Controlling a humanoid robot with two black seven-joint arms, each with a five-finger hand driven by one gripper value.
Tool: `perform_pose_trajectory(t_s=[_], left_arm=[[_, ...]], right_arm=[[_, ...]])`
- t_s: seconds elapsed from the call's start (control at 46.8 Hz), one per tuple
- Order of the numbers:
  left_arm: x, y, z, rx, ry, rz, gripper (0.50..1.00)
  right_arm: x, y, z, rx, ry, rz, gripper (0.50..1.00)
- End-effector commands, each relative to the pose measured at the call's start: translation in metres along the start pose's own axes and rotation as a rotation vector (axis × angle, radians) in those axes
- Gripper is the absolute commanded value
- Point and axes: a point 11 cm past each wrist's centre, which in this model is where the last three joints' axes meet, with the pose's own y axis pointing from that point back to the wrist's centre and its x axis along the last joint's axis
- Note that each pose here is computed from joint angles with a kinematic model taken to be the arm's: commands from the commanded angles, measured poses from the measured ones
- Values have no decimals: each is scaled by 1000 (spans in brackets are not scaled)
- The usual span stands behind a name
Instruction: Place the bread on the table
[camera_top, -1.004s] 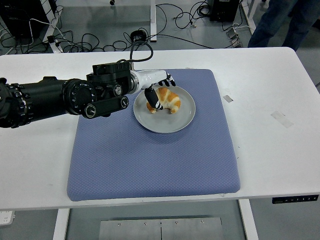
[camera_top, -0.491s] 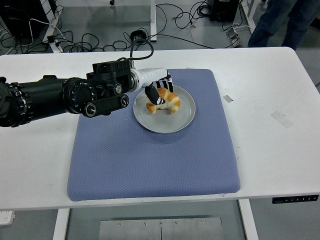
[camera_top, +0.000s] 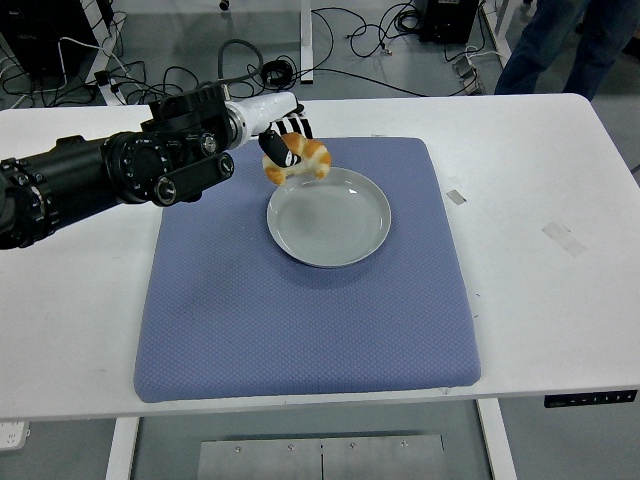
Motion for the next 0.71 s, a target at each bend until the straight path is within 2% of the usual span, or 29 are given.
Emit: perform_pose_trajectory(t_s=[0.0, 0.278, 0.491, 0.684], left_arm=[[5, 1, -18, 31, 11, 16, 500], [6, 7, -62, 83, 45, 32, 500], [-8, 8, -77, 108, 59, 13, 500], [-14, 8, -78, 109, 59, 4, 500]], right_arm=[[0, 0, 0, 0, 1, 0, 1000], [0, 0, 0, 0, 0, 0, 1000], [0, 0, 0, 0, 1, 0, 1000], [0, 0, 0, 0, 1, 0, 1000]])
